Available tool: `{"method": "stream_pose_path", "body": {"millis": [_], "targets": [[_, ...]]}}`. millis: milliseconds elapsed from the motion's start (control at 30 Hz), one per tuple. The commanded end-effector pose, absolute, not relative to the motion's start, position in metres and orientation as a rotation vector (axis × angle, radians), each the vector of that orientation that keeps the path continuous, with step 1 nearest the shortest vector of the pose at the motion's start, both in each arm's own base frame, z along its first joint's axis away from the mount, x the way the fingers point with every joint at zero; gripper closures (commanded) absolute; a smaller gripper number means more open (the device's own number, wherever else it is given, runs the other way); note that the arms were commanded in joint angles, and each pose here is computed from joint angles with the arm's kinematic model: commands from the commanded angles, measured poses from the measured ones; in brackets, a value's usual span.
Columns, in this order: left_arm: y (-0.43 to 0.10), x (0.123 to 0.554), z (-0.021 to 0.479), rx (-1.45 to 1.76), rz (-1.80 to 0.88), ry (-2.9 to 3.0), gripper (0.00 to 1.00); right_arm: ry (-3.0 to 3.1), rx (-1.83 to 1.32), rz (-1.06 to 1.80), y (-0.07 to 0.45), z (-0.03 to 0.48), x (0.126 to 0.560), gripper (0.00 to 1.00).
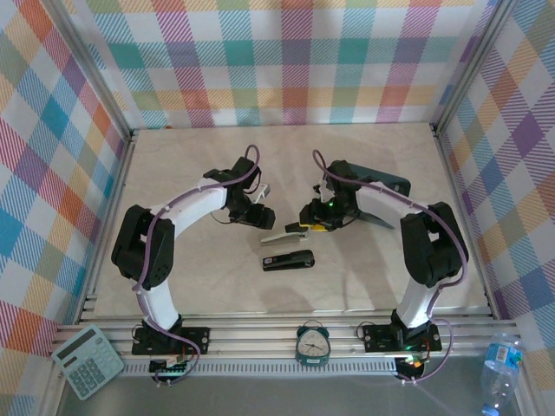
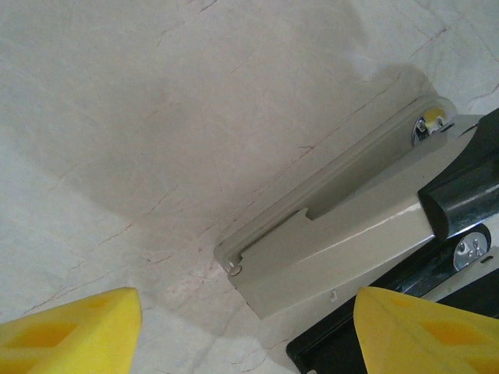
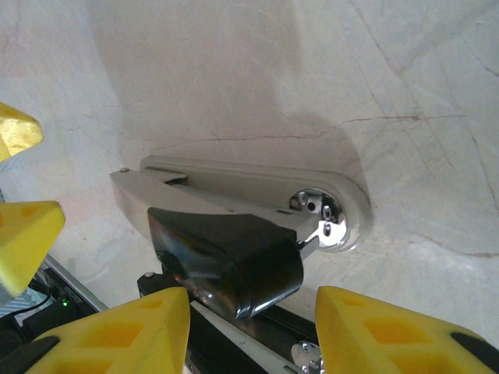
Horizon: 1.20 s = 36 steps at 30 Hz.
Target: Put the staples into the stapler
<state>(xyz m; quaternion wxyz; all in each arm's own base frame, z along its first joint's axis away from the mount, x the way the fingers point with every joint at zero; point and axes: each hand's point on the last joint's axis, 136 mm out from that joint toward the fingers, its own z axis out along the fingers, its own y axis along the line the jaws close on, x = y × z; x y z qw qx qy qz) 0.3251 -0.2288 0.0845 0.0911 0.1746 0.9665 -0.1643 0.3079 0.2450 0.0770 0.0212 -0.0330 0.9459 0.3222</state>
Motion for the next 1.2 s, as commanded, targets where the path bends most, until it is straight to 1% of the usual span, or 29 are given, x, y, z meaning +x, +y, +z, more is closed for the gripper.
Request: {"method": "stream_pose_path", "body": {"millis": [0,233,400,433,467,500,533,667,733,867,967,1100,1167], "targets": [[-0.235,0.334,0.097,0.467,-0.557,2.822,0.27,2.980,-0.106,0.955,0.242,0.065,0.307,0.58],[-0.234,0.336,0.092,0.461,-0.538,2.836,0.27,3.124,-0.042,0.759,0.220,0.016,0.294,0.63],[-0.234,0.336,0.089,0.463,-0.538,2.844,0.26,3.144,-0.036,0.737,0.216,0.008,0.288,0.63],[-0.235,0.337,0.090,0.462,-0.537,2.841,0.26,3.130,-0.041,0.754,0.217,0.012,0.289,0.63],[-0.236,0.338,0.092,0.461,-0.541,2.835,0.25,3.103,-0.050,0.777,0.220,0.019,0.292,0.60],[-0.237,0.341,0.096,0.459,-0.551,2.823,0.25,3.069,-0.062,0.800,0.223,0.030,0.297,0.54],[-0.239,0.342,0.099,0.460,-0.563,2.812,0.24,3.042,-0.068,0.812,0.224,0.040,0.301,0.51],[-0.248,0.353,0.119,0.448,-0.605,2.740,0.21,2.891,-0.096,0.856,0.223,0.092,0.321,0.45],[-0.250,0.358,0.126,0.442,-0.613,2.719,0.20,2.842,-0.071,0.866,0.214,0.109,0.327,0.42],[-0.255,0.366,0.135,0.416,-0.631,2.690,0.19,2.806,0.023,0.826,0.179,0.120,0.336,0.41],[-0.251,0.371,0.136,0.383,-0.593,2.670,0.16,2.784,0.081,0.700,0.143,0.121,0.339,0.40],[-0.228,0.387,0.148,0.292,-0.470,2.579,0.13,2.663,0.156,0.497,0.088,0.133,0.351,0.37],[-0.207,0.395,0.157,0.222,-0.389,2.514,0.10,2.591,0.217,0.393,0.056,0.138,0.356,0.35]]}}
